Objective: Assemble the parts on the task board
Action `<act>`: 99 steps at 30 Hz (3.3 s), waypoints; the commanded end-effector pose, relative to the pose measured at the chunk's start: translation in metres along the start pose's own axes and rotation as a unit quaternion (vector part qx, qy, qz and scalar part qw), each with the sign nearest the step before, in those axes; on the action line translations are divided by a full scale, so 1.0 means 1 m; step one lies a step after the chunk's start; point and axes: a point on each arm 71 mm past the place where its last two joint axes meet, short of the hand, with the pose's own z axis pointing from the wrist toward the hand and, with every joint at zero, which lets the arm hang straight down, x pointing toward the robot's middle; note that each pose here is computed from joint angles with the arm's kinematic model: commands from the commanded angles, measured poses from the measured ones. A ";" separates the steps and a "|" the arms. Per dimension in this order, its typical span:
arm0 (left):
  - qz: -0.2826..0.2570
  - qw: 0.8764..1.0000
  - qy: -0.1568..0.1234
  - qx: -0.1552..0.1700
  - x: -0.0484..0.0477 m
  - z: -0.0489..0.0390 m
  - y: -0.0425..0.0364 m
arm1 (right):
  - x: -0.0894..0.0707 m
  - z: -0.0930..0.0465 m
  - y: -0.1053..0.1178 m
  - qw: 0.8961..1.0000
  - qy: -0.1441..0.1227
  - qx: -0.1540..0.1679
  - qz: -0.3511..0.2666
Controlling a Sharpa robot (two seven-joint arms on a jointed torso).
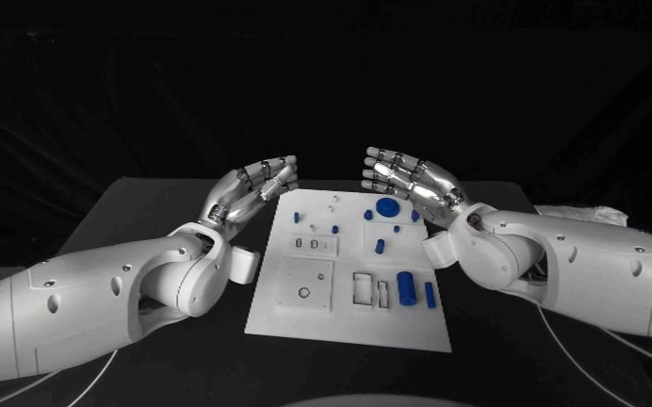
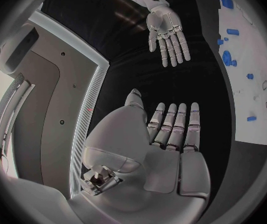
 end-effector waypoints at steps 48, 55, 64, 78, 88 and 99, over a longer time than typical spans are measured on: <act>0.071 0.992 0.097 0.040 0.0057 0.0031 -0.0552 | -0.041 0.066 0.051 0.628 0.060 0.024 -0.776; 0.071 0.992 0.100 0.038 0.0061 0.0036 -0.0546 | -0.048 0.067 0.037 0.637 0.067 0.038 -0.767; 0.072 0.992 0.102 0.038 0.0062 0.0048 -0.0540 | -0.052 0.065 0.025 0.646 0.076 0.052 -0.757; 0.073 0.991 0.106 0.038 0.0062 0.0050 -0.0534 | -0.052 0.066 0.012 0.652 0.087 0.060 -0.751; 0.073 0.991 0.107 0.037 0.0065 0.0052 -0.0531 | -0.053 0.066 0.001 0.652 0.094 0.074 -0.748; 0.072 0.991 0.109 0.034 0.0069 0.0055 -0.0521 | -0.054 0.069 -0.007 0.653 0.096 0.083 -0.747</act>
